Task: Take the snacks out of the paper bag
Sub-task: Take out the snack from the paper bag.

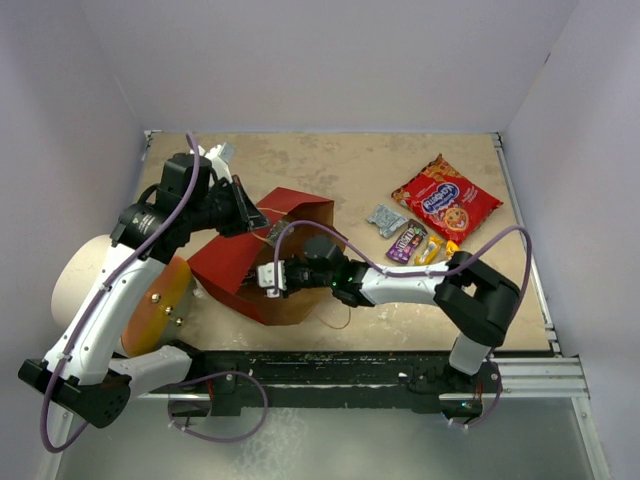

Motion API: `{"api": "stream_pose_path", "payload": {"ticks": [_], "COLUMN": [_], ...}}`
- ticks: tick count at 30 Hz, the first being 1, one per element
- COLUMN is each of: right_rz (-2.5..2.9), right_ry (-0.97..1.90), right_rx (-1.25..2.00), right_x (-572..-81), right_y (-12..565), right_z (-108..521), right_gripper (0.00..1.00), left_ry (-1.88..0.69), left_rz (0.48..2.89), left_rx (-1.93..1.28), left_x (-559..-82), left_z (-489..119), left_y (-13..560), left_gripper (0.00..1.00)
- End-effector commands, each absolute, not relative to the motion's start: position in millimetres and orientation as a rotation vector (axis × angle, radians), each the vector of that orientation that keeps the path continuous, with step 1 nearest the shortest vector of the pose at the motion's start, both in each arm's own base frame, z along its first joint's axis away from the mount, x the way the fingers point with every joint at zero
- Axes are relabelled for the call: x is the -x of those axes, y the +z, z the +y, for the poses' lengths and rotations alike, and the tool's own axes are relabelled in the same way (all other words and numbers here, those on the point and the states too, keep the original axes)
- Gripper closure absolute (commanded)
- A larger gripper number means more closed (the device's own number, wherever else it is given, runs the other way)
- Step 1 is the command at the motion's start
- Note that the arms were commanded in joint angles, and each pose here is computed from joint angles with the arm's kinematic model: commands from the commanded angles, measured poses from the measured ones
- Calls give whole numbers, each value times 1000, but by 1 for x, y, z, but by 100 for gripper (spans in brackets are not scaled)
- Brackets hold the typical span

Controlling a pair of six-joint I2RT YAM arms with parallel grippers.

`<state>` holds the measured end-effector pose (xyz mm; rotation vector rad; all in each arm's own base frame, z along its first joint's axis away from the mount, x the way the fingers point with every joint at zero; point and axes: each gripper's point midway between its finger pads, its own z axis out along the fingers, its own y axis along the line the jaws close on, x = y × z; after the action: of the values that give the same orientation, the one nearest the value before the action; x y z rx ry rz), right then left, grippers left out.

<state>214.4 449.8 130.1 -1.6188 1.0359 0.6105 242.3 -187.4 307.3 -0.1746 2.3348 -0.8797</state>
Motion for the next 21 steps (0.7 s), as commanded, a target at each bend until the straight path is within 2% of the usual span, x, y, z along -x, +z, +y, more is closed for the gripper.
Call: {"api": "stream_pose_path", "payload": {"ticks": [1, 15, 21], "right_rz": [1076, 1201, 1304], "right_ry": [682, 683, 551], "right_rx": [1504, 1492, 1587], "right_x": [-207, -172, -160], "right_y": [169, 200, 210], "right_z": [445, 375, 320], "right_gripper": [100, 100, 100], "left_ry": [-913, -928, -945], "left_rz": [2220, 2179, 2179], "left_rx": [170, 159, 178], "left_x": [-251, -253, -249], "left_z": [-188, -189, -189], "left_y": [329, 331, 325], "left_gripper": [100, 99, 99]}}
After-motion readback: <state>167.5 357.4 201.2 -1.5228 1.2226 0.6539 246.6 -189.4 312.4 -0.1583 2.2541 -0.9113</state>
